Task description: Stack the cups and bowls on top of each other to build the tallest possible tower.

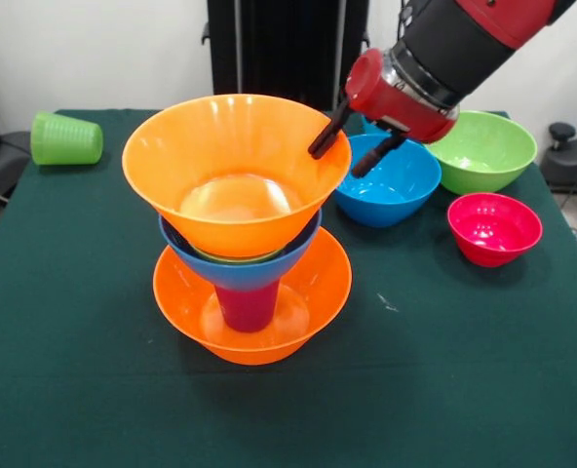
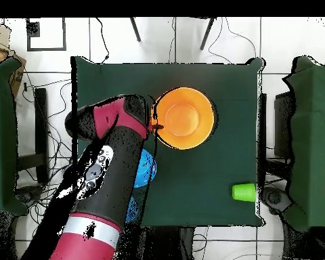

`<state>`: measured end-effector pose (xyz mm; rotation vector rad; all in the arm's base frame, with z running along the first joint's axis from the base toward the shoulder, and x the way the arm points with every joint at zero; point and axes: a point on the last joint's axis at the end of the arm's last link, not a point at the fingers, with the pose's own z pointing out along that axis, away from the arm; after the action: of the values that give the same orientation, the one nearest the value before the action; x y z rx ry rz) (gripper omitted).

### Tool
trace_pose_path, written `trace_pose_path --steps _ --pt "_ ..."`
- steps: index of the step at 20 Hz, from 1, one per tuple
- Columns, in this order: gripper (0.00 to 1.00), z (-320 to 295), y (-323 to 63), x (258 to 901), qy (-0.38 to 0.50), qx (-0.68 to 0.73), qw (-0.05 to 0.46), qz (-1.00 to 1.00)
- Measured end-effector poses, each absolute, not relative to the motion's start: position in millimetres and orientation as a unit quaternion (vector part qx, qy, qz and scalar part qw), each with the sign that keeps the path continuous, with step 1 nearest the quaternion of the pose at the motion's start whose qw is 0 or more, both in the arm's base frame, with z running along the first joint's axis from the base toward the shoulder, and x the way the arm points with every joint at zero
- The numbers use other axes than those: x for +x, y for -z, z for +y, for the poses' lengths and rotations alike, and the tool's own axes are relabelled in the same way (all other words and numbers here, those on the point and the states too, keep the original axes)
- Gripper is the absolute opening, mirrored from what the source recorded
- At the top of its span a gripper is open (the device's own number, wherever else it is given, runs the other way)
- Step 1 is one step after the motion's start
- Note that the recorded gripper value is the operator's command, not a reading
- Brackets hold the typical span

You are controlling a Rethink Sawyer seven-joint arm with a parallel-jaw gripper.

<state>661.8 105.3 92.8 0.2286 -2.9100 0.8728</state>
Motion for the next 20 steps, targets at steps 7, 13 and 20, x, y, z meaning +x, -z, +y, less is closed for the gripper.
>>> trace_pose_path --steps 7,13,20 --pt "1.00 131.0 -109.4 659.8 -0.304 0.084 0.059 -0.947" --pt "1.00 148.4 -123.2 657.4 -0.318 0.086 0.073 -0.941" --pt "1.00 166.8 -140.1 657.4 -0.333 0.084 0.089 -0.935"
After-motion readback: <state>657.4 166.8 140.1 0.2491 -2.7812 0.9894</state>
